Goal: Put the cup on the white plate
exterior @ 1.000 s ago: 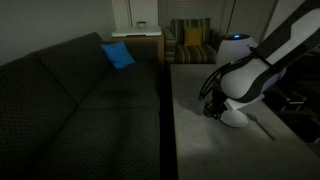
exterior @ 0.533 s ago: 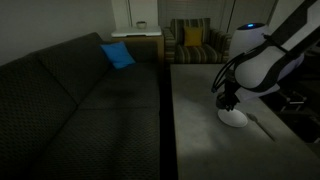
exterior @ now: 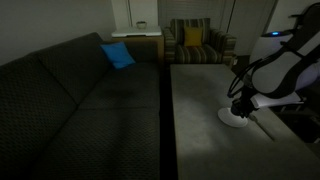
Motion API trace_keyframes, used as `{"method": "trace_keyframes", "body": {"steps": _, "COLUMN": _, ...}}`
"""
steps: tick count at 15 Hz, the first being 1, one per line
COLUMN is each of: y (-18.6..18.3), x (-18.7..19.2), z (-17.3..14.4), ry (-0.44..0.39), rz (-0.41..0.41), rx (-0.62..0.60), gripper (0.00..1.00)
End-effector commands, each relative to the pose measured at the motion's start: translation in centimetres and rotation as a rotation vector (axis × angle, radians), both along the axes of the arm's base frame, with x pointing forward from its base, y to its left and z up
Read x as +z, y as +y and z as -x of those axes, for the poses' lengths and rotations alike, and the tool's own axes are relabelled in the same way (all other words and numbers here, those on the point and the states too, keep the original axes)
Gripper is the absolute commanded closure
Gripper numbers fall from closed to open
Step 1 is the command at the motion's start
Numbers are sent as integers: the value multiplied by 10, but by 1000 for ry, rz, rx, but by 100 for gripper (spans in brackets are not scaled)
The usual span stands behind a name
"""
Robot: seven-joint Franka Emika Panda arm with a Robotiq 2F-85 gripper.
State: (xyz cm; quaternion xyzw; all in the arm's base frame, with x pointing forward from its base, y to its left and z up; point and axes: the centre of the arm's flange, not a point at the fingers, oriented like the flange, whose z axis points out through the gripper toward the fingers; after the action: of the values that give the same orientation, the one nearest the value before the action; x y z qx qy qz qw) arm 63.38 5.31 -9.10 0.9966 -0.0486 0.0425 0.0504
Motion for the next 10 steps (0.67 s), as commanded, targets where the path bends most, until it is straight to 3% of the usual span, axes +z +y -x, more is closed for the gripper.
{"method": "trace_keyframes", "body": {"steps": 1, "y": -23, "x": -14, "z": 13, "ry": -74, "rz": -81, "rx": -83, "gripper": 97}}
{"method": "trace_keyframes", "body": {"steps": 5, "y": -25, "x": -36, "z": 12, "ry": -141, "rz": -141, "rx": -120, "gripper": 97}}
{"method": "trace_keyframes", "body": {"steps": 10, "y": -15, "x": -46, "z": 7, "ry": -162, "rz": -171, "rx": -113, "gripper": 97}}
